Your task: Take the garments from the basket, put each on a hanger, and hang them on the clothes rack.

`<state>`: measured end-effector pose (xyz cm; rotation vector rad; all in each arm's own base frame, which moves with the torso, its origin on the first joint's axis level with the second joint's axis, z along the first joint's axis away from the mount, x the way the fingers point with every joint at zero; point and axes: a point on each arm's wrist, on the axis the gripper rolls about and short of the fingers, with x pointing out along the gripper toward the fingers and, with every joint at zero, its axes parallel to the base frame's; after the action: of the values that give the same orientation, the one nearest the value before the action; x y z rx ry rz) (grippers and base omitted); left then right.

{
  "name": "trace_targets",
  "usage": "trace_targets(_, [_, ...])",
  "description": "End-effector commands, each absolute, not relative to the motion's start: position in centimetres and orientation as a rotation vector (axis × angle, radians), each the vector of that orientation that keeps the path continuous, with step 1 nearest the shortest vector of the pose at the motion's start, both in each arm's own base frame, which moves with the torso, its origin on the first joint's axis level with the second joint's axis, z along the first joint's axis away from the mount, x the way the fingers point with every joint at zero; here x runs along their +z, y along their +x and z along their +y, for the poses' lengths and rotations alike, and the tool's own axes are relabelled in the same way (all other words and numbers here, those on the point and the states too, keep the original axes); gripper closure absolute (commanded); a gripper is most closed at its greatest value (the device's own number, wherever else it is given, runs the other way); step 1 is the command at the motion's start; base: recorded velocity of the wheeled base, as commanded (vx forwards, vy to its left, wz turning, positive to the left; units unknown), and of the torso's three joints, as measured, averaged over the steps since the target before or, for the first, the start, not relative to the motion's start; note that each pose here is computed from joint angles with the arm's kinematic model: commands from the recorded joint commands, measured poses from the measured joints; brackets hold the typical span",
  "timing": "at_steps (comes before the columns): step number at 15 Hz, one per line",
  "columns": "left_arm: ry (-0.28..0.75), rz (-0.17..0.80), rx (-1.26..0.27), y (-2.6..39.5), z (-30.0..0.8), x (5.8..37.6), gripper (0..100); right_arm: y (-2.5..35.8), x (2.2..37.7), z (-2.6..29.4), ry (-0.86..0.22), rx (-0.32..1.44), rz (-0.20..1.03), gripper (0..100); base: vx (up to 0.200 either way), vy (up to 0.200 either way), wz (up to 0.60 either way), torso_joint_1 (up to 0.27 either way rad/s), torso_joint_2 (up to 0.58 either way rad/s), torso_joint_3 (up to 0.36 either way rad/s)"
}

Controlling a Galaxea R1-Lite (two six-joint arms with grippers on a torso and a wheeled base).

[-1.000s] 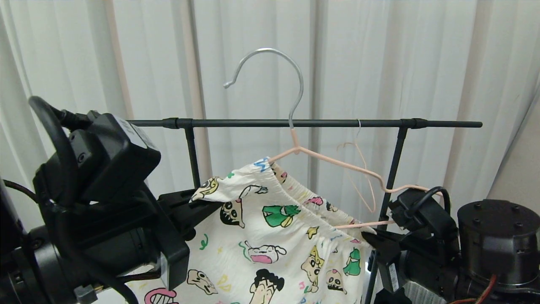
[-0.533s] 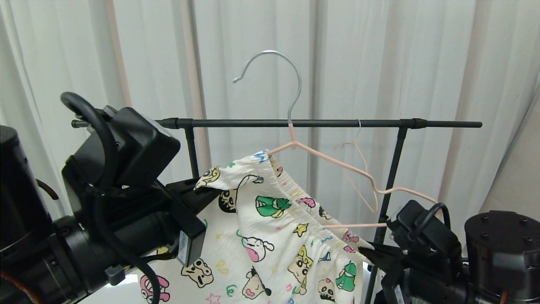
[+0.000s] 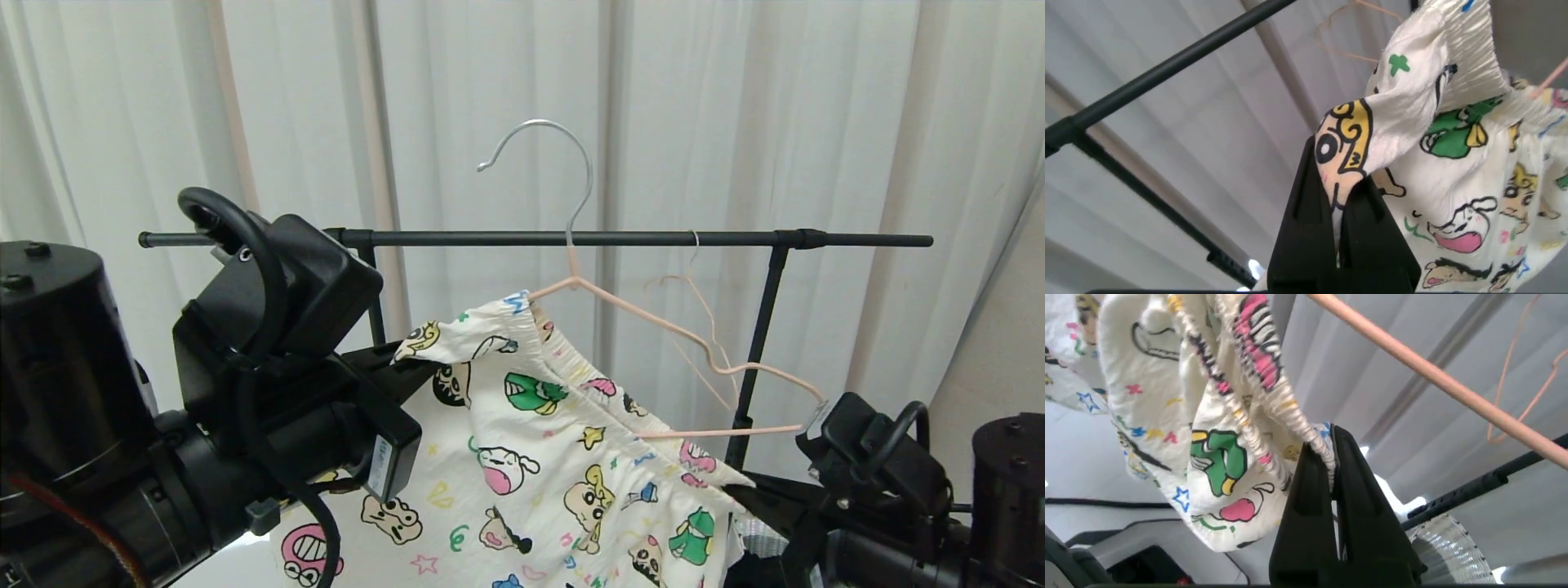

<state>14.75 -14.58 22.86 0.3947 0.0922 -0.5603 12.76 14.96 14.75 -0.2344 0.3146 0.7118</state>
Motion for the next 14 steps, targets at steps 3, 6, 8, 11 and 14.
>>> trace_targets(3, [0.4,0.111,-0.53,14.9,-14.1,22.4,100,14.0,16.1,11.1,-0.173,0.526,0.259,100,0.0,0.0,0.0,0.0,0.0,0.0])
trace_targets(6, [0.402,0.113,-0.532,14.6,-13.7,22.2,100,14.9,16.3,9.9,-0.158,0.447,0.255,100,0.0,0.0,0.0,0.0,0.0,0.0])
trace_targets(8, [0.415,0.136,-0.535,14.2,-13.4,21.3,100,15.1,16.5,9.7,-0.153,0.429,0.251,100,0.0,0.0,0.0,0.0,0.0,0.0])
trace_targets(11, [0.455,0.172,-0.539,13.9,-13.0,19.7,100,15.3,17.5,9.8,-0.141,0.435,0.216,100,0.0,0.0,0.0,0.0,0.0,0.0])
trace_targets(14, [0.557,0.204,-0.53,14.5,-13.5,18.6,100,15.7,20.1,10.7,-0.169,0.511,0.2,100,0.0,0.0,0.0,0.0,0.0,0.0])
